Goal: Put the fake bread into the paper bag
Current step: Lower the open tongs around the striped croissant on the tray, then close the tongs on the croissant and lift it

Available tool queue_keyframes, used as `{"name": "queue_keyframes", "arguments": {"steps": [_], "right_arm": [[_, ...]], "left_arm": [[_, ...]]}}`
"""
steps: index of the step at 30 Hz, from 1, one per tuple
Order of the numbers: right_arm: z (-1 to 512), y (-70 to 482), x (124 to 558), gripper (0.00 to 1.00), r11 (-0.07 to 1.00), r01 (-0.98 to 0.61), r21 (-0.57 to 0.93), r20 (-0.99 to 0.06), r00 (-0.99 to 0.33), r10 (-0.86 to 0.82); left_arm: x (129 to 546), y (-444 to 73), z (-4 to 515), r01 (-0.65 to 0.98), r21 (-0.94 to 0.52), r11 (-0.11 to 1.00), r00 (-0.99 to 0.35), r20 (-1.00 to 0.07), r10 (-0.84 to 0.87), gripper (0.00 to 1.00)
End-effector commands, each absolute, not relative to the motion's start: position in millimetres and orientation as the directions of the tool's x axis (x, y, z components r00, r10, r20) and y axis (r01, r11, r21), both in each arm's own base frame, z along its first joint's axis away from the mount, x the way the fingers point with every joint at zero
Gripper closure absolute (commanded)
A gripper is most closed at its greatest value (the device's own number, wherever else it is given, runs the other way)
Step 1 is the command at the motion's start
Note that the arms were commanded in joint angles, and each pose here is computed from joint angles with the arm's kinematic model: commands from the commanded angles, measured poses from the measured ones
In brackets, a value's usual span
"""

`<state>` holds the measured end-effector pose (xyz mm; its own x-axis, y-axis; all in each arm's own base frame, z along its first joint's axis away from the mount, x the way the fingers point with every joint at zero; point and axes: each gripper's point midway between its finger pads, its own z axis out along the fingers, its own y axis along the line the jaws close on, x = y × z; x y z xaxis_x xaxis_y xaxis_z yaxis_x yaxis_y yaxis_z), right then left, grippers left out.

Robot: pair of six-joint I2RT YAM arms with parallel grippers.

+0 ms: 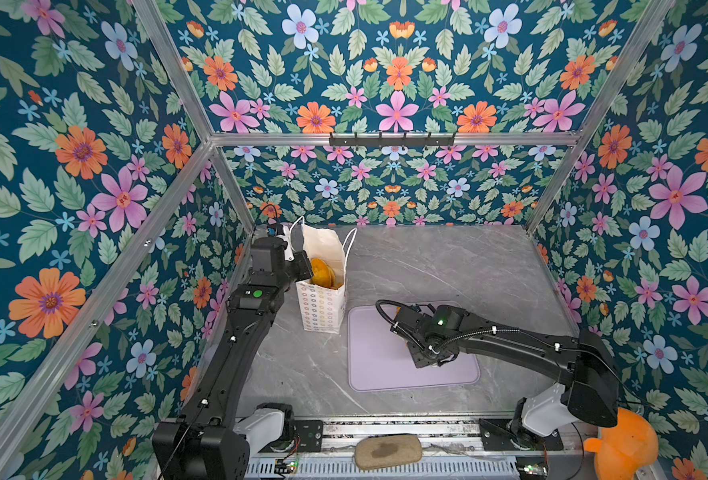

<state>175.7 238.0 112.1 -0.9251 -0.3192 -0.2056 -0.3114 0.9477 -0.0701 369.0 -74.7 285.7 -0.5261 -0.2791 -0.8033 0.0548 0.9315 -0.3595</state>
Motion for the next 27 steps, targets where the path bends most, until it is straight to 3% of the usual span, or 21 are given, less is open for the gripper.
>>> {"name": "queue_keyframes", "arguments": {"steps": [1, 12, 27], "right_arm": [[113, 240, 177, 0.65, 0.951, -0.303, -0.064, -0.21, -0.927, -0.31], [159, 243, 178, 0.72, 0.937, -0.349, -0.018, -0.265, -0.902, -0.341], [313, 271, 196, 0.77, 0.847, -0.519, 0.114, -0.572, -0.731, -0.372]], "left_arm": [[371, -77, 290, 0.065, -0.369, 0.927, -0.518, -0.806, -0.285, 0.91], [371, -78, 291, 0.07, -0.372, 0.926, -0.52, -0.806, -0.284, 0.91], [368, -80, 295, 0.08, -0.393, 0.916, -0.515, -0.803, -0.3, 0.91]]}}
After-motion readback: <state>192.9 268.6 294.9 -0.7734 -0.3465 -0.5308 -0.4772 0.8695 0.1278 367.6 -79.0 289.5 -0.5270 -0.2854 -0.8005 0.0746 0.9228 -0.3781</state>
